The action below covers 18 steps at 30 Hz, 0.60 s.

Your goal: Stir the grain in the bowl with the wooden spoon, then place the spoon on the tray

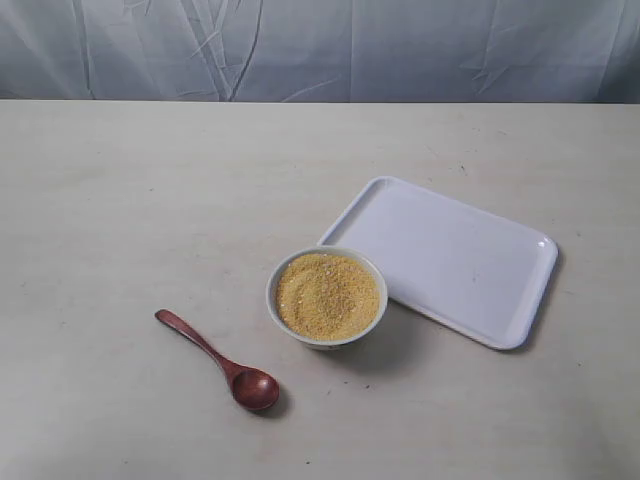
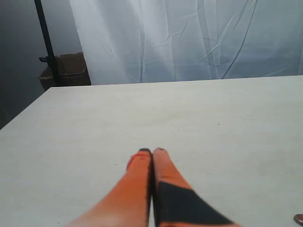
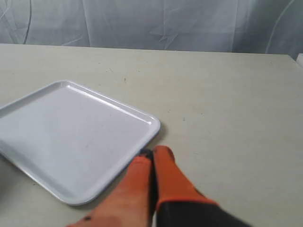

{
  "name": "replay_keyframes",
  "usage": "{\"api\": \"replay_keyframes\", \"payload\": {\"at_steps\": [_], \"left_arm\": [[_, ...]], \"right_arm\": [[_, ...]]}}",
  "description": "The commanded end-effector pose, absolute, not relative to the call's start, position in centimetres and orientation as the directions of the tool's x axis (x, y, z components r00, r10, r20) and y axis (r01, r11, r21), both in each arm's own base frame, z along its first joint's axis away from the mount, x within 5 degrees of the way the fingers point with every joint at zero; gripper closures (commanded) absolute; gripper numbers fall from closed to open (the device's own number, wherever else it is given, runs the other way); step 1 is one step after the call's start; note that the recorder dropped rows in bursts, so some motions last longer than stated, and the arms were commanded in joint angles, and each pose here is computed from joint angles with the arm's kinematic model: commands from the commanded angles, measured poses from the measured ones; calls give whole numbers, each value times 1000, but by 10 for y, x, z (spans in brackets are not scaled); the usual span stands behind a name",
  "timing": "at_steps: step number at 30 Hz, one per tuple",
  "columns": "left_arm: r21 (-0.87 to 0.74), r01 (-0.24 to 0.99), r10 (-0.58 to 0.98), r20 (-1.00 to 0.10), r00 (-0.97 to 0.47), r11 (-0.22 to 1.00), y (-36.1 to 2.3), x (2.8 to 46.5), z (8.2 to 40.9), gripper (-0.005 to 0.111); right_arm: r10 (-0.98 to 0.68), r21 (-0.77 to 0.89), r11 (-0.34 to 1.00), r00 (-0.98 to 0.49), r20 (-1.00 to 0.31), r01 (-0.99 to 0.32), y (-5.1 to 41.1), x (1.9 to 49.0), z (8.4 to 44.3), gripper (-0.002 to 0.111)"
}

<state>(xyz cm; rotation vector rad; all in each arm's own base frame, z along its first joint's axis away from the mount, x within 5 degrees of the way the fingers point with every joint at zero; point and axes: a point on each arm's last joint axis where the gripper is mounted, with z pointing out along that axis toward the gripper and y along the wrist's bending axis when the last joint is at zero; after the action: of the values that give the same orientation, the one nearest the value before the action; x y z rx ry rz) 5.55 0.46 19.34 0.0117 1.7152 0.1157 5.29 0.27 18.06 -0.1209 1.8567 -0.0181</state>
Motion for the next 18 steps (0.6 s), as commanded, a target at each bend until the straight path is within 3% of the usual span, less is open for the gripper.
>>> {"api": "replay_keyframes", "payload": {"at_steps": [1,7,18], "left_arm": [[69,-52,61,-987,-146,996,4,55,192,107],[69,-52,61,-987,-146,996,4,55,192,107],[-67,-41,-65,-997,42,997,2,56,209,107]], "right_arm": [[-95,-78,994,-266,-959,-74,3,53,181,108],[-95,-78,994,-266,-959,-74,3,53,181,108],[-95,-78,994,-266,-959,-74,3,53,181,108]]}}
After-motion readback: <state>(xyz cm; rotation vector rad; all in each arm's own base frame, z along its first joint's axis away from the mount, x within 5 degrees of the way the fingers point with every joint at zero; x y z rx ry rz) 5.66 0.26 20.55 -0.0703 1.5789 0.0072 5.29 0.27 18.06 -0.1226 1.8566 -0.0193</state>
